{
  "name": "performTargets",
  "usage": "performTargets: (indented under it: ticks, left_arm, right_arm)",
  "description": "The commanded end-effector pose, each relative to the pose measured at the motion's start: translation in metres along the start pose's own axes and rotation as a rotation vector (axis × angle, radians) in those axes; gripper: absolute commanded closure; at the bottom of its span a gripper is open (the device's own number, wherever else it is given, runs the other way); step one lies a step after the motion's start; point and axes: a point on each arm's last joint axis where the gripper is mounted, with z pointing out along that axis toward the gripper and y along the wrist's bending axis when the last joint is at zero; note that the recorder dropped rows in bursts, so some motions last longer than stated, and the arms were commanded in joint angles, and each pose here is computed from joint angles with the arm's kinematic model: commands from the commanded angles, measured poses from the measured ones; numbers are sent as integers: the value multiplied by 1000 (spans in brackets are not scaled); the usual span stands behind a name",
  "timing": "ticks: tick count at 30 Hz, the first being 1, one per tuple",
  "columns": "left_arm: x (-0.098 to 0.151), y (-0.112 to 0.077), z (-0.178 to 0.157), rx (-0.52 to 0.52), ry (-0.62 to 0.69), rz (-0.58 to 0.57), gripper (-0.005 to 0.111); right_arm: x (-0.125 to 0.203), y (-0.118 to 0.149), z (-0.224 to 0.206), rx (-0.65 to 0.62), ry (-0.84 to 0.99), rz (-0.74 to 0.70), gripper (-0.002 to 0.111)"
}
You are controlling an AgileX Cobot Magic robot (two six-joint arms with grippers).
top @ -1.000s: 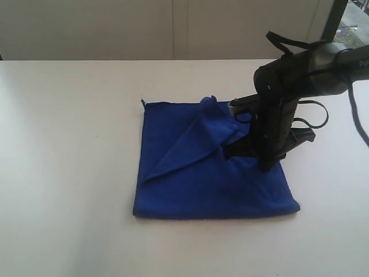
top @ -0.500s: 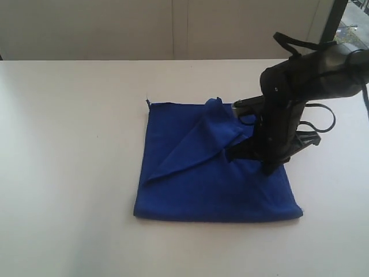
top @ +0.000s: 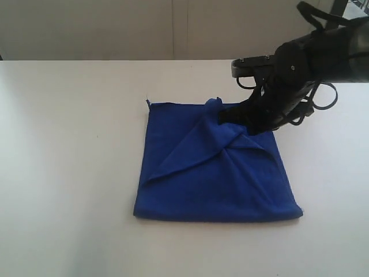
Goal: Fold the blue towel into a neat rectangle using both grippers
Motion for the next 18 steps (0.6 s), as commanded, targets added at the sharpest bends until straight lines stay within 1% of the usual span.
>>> performTargets:
  ticks: [1, 4, 6, 11, 13, 18]
  left_arm:
    - [2, -1, 0, 4, 5, -6, 107]
    - [2, -1, 0, 4, 5, -6, 107]
    - [2, -1, 0, 4, 5, -6, 107]
    - [2, -1, 0, 4, 5, -6, 107]
    - [2, -1, 0, 4, 5, -6, 107]
    - [2, -1, 0, 4, 5, -6, 107]
  right_arm:
    - [-14, -14, 6, -46, -63, 149, 108]
    - [-22, -25, 10, -65, -65, 241, 108]
    - [-25, -29, 15, -75, -60, 283, 105]
    - [-28, -28, 31, -99, -79, 338, 90]
    - [-29, -28, 37, -113, -89, 371, 86]
    - [-26, -27, 53, -116, -85, 399, 85]
